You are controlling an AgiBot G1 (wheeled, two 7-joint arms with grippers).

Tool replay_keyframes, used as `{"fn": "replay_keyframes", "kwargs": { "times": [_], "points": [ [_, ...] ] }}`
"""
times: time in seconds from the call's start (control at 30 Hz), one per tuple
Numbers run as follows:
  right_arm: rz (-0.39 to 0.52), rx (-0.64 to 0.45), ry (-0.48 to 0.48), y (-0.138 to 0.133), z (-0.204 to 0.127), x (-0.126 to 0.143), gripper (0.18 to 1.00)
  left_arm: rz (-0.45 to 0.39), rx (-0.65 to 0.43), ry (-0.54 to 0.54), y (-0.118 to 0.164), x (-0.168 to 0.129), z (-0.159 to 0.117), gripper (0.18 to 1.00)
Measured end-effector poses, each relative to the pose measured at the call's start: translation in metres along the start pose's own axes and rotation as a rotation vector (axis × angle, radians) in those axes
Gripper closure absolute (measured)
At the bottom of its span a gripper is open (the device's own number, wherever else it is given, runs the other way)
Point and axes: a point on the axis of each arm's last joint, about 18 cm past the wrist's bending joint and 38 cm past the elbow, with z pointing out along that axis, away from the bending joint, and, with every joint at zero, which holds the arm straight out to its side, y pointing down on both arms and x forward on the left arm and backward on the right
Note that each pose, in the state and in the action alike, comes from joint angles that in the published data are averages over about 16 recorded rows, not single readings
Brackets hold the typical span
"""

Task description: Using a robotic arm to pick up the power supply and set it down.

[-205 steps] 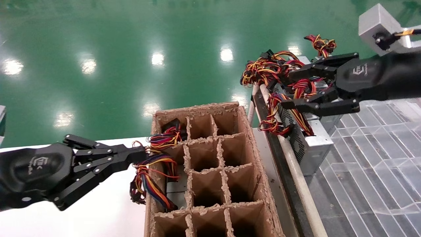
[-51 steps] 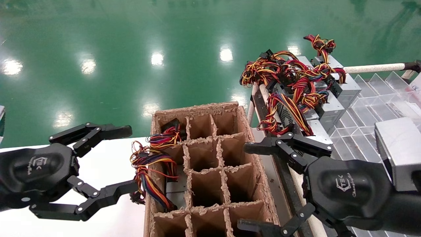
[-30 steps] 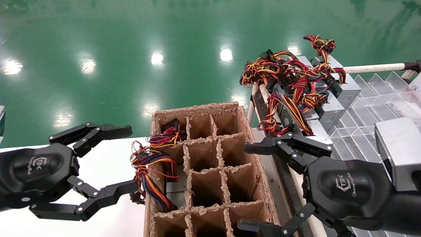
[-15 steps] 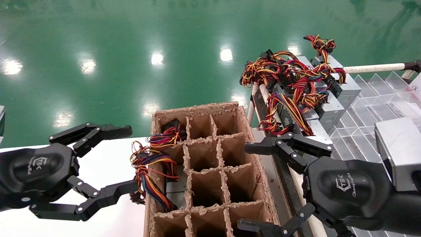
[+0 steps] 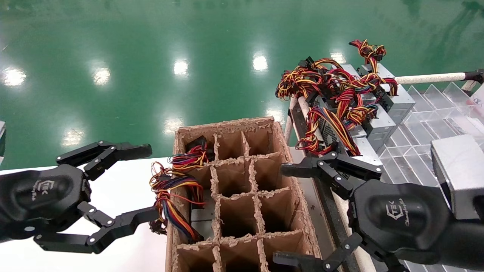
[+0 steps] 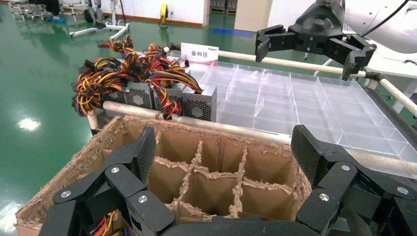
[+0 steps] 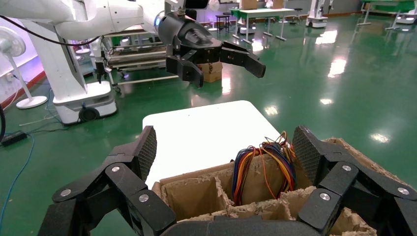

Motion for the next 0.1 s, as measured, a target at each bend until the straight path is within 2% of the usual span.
{"fn": "replay_keyframes", "kwargs": {
  "times": [0.1],
  "points": [
    [0.0,0.0,0.0,0.0,0.0,0.0,0.179,0.0,0.0,0.0,0.0,0.0,0.0,0.184]
  ]
}}
